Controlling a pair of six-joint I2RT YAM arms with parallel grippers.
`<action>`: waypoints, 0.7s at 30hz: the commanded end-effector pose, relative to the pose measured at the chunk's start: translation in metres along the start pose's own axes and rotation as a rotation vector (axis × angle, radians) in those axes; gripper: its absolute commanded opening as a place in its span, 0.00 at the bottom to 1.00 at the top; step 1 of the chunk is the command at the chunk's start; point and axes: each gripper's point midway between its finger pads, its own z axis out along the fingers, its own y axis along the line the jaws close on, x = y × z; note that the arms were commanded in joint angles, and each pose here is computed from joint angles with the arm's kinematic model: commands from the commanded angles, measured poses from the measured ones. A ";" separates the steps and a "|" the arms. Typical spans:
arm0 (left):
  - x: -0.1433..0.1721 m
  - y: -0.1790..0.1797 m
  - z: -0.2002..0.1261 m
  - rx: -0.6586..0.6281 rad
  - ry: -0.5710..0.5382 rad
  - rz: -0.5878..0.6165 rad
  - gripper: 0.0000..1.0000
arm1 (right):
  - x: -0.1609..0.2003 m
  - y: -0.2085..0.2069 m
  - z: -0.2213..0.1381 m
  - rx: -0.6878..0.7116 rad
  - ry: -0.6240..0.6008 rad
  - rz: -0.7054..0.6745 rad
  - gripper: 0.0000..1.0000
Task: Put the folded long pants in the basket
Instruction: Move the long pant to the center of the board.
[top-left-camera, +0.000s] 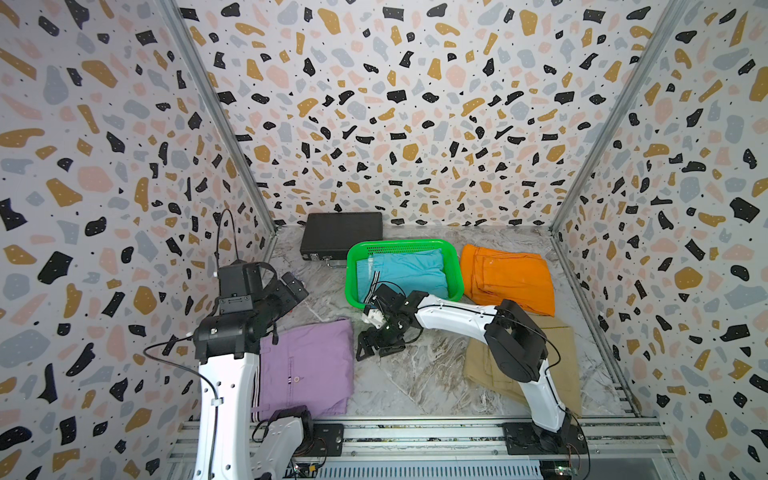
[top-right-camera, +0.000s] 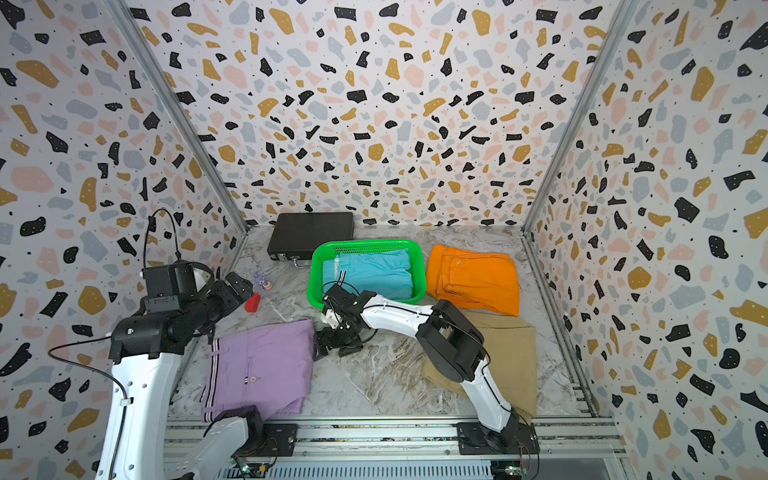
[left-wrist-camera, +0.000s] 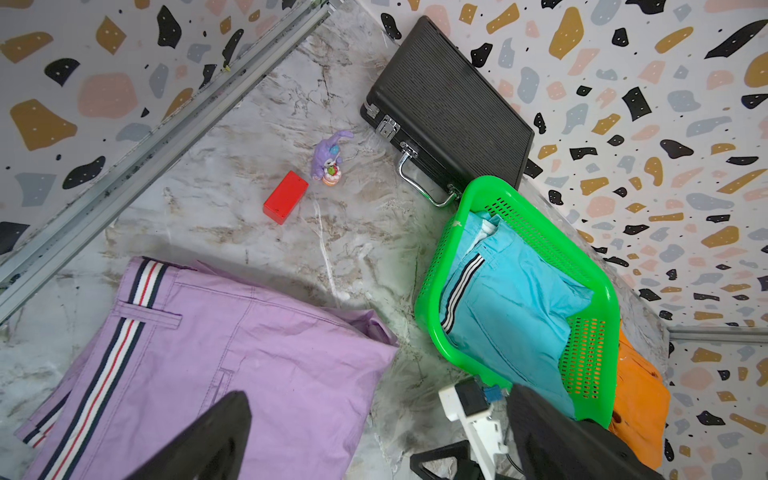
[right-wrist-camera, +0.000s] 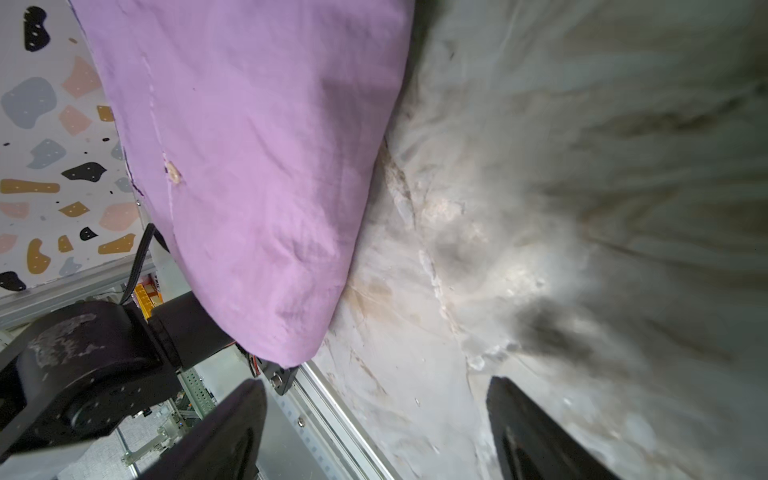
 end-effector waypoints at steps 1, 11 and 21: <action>0.003 -0.005 -0.013 0.032 0.001 -0.013 1.00 | -0.013 0.026 0.006 -0.045 -0.035 0.002 0.88; 0.026 -0.003 -0.018 0.071 0.050 -0.039 1.00 | -0.015 0.020 0.073 -0.029 0.018 0.144 0.60; 0.046 -0.007 -0.014 0.126 0.120 0.002 1.00 | -0.001 0.008 0.014 0.117 -0.005 0.006 0.00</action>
